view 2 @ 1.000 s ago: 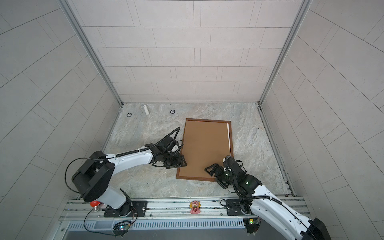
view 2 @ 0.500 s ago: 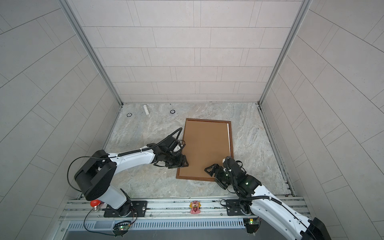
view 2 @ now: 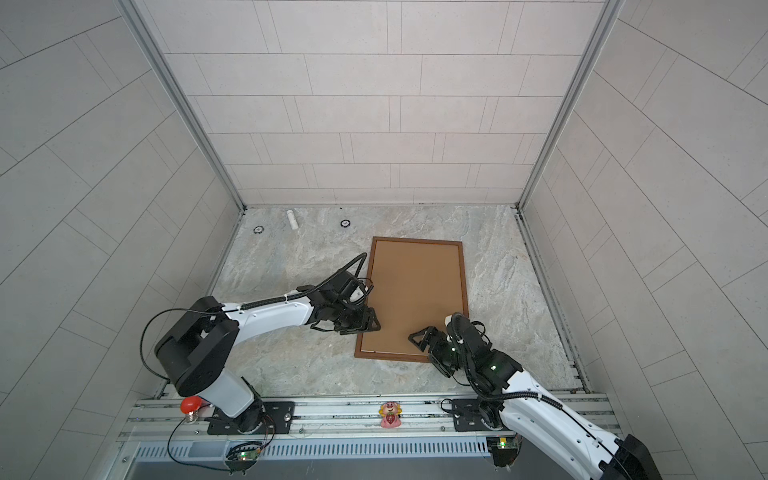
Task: Put the photo into the frame
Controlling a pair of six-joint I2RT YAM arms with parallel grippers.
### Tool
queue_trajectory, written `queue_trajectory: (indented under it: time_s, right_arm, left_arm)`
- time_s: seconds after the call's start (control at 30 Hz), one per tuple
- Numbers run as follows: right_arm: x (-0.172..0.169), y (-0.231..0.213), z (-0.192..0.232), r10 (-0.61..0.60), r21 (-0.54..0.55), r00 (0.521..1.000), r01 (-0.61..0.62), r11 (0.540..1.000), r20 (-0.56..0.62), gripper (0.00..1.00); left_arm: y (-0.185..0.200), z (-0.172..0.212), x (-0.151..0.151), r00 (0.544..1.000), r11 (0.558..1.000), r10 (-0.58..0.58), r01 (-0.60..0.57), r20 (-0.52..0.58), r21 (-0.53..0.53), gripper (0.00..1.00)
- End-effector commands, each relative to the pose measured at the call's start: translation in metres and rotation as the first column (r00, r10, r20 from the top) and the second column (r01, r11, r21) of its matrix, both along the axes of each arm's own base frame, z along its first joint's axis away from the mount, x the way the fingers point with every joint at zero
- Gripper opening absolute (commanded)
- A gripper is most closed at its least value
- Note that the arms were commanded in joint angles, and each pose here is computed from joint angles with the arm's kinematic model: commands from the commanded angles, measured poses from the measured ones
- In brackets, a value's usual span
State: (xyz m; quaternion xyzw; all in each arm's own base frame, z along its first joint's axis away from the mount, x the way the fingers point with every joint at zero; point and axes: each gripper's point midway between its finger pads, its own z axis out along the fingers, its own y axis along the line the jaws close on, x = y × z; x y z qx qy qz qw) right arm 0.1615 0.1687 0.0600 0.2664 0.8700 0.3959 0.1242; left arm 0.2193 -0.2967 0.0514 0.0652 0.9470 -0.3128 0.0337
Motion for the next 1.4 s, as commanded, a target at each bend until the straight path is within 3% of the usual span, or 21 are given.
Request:
queue_trajectory:
  time_s: [0.0,0.23,0.5,0.63,0.8,1.1,1.17,1.23,1.37]
  right_arm:
    - [0.002,-0.001,-0.001,-0.031,0.01,1.0,0.031,0.999,-0.005,0.89]
    - [0.006,0.001,0.014,0.001,-0.006,0.999,-0.001,1.0,0.039,0.89]
    - [0.026,-0.03,0.052,0.037,-0.194,0.985,-0.004,0.981,0.171,0.89]
    - [0.035,-0.055,0.063,0.083,-0.338,0.979,-0.016,0.941,0.185,0.89]
    - [0.058,-0.08,0.061,0.119,-0.433,0.977,-0.031,0.901,0.176,0.9]
    - [0.12,-0.143,0.064,0.089,-0.648,0.979,0.054,0.759,0.186,0.93]
    - [0.126,-0.149,0.053,0.073,-0.639,0.983,0.053,0.768,0.169,0.94]
    - [0.131,-0.146,0.039,0.071,-0.594,0.986,0.032,0.804,0.15,0.94]
    - [0.137,-0.136,0.013,0.117,-0.535,0.991,-0.066,0.842,0.062,0.94]
  left_arm:
    - [-0.018,0.014,0.011,0.999,0.997,-0.011,0.014,0.043,-0.07,0.67]
    - [-0.019,0.013,0.017,0.998,0.998,0.005,-0.002,0.056,-0.066,0.67]
    - [-0.004,0.022,0.014,0.996,1.0,-0.001,0.001,0.088,-0.007,0.67]
    - [0.014,0.028,0.016,0.993,0.999,0.006,-0.012,0.12,0.051,0.68]
    - [0.039,0.016,0.033,0.991,0.99,0.049,-0.065,0.122,0.125,0.67]
    - [0.039,0.002,0.068,0.994,0.984,0.05,-0.066,0.096,0.164,0.65]
    - [0.04,-0.004,0.071,0.995,0.98,0.041,-0.057,0.087,0.192,0.64]
    - [0.041,-0.01,0.072,0.997,0.975,0.035,-0.051,0.076,0.216,0.64]
    - [0.042,-0.02,0.073,0.997,0.971,0.036,-0.05,0.063,0.234,0.62]
